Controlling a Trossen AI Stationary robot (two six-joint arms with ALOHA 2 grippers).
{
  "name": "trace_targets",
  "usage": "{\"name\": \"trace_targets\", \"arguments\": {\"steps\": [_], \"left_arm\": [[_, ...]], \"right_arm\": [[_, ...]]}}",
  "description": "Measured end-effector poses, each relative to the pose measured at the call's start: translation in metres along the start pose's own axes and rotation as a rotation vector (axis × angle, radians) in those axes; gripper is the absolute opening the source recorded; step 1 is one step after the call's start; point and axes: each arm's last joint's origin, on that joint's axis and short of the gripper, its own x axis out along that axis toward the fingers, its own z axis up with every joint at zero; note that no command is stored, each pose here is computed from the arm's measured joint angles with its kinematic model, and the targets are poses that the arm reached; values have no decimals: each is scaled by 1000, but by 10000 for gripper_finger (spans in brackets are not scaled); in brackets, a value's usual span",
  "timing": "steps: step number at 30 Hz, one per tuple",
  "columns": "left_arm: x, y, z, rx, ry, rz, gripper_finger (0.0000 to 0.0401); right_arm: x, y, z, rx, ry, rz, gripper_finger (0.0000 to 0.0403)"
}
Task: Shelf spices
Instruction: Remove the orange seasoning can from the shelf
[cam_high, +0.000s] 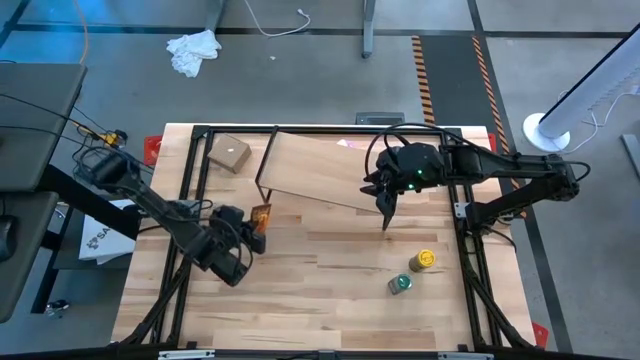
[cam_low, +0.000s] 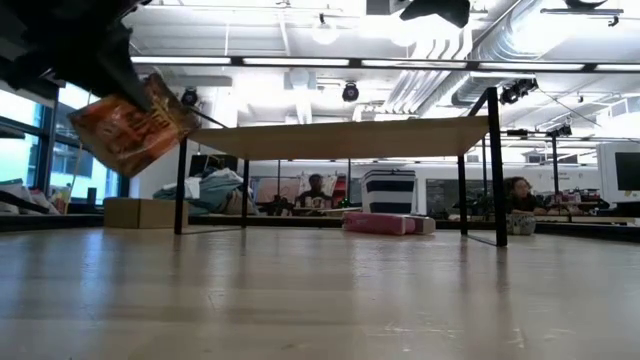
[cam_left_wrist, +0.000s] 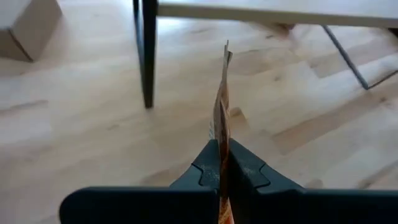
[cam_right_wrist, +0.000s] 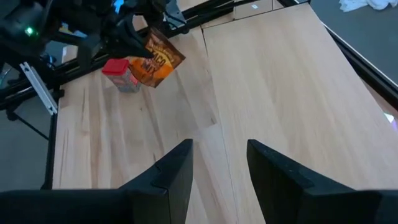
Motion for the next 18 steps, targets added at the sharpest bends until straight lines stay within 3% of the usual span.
{"name": "trace_targets", "arguments": {"steps": [4,7,9,14,18], "left_arm": [[-3,-11,-12,-108,-73,-108,0],[-6,-17,-18,-109,-108,-164,0],[-8,-19,-21,-62,-121,-186,0],[-11,-18,-24,191,-119,-182,5],[-9,-17,-28,221,-150,-200,5]], "right_arm": [[0,0,1,44,-14,-17,146],[0,0,3,83,-42,-14,146],[2,2,6,115,-64,-5,146],[11,5,10,187,-94,12,146],[22,9,9,238,-79,15,146]]}}
